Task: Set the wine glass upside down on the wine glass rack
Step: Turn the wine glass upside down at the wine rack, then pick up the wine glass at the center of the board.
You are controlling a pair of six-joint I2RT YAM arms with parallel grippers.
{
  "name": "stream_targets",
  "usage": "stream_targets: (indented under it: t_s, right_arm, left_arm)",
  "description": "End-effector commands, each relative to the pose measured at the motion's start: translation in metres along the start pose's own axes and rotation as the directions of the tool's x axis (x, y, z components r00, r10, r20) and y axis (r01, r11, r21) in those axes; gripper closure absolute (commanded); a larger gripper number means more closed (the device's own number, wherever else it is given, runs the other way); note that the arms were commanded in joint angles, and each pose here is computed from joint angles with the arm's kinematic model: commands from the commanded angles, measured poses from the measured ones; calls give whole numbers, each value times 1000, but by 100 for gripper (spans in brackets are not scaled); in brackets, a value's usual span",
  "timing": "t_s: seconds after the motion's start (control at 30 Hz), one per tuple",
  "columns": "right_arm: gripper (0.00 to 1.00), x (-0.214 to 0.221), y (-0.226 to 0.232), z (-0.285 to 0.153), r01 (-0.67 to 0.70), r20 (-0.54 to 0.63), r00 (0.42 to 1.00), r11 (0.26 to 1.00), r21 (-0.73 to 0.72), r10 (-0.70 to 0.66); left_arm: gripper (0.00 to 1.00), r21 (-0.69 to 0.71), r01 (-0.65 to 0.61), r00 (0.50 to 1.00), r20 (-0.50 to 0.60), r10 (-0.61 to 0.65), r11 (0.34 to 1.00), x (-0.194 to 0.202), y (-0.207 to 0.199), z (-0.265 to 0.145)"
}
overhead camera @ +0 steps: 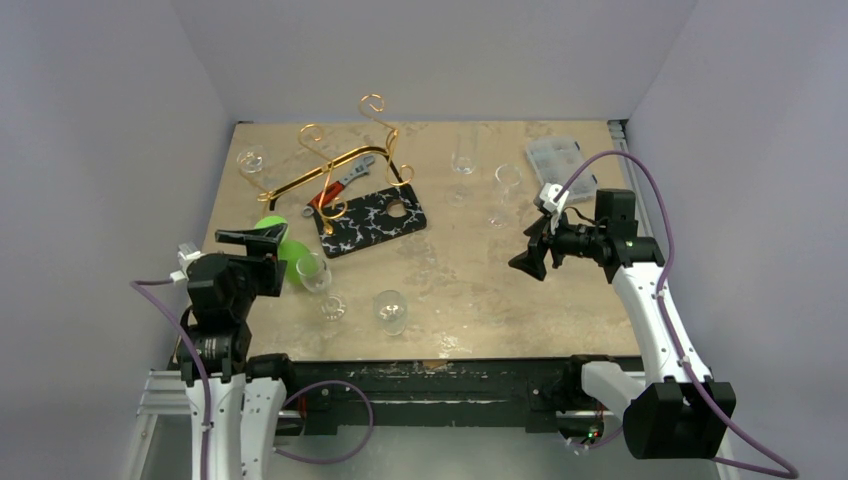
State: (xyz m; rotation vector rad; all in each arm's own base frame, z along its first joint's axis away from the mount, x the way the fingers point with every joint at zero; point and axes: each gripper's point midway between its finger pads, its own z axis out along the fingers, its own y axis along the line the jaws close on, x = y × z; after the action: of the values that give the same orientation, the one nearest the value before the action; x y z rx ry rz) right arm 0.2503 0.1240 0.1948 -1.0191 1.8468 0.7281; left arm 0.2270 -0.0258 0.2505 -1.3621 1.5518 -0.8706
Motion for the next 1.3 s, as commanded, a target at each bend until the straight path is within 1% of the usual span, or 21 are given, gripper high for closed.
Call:
stream_targets:
  t_s: [0.0, 0.1, 0.27, 0.4, 0.6, 0.7, 0.83, 0.97, 1.03, 1.1, 1.17, 1.27]
  right_arm:
    - [20, -11, 0, -5, 39, 17, 999, 999, 15, -39]
    - [20, -11, -1, -6, 39, 17, 999, 999, 16, -39]
    - [20, -11, -1, -5, 38, 17, 999, 999, 17, -38]
    - [20, -11, -1, -5, 37, 17, 999, 999, 17, -37]
    - [20, -10, -1, -5, 36, 16, 999, 999, 17, -36]
    - [20, -10, -2, -5, 34, 14, 999, 999, 19, -34]
    - [20, -10, -2, -5, 33, 14, 999, 999, 18, -34]
    - [20, -9, -2, -4, 32, 13, 999, 999, 18, -32]
    - [20, -9, -3, -4, 31, 13, 999, 999, 18, -31]
    - [20, -9, -3, -4, 32, 13, 999, 999, 18, -32]
    - [20, -9, -3, -4, 29, 12, 999, 999, 17, -29]
    - [20, -8, -3, -4, 29, 12, 999, 999, 19, -30]
  left_arm:
    - [13, -39, -33, 999, 33, 34, 999, -5, 0, -19]
    - [10, -59, -34, 999, 28, 36, 998, -4, 4, -24]
    - [9, -60, -40, 999, 8, 40, 997, 1, 5, -30]
    - [9, -46, -64, 998, -1, 64, 997, 3, 2, -35]
    - [9, 5, -94, 994, -53, 94, 996, 13, -7, -41]
    - [9, 49, -143, 988, -49, 145, 988, 12, -17, -46]
    - [9, 103, -217, 975, -15, 220, 971, 7, -32, -56]
    - [9, 159, -270, 961, -14, 275, 950, 10, -42, -60]
    - [9, 219, -304, 948, -23, 317, 927, 15, -52, -62]
    - [9, 309, -338, 931, -26, 364, 889, 21, -67, -64]
    - [9, 383, -380, 904, -40, 426, 842, 31, -76, -66]
    - [9, 463, -452, 856, -13, 516, 762, 37, -87, -71]
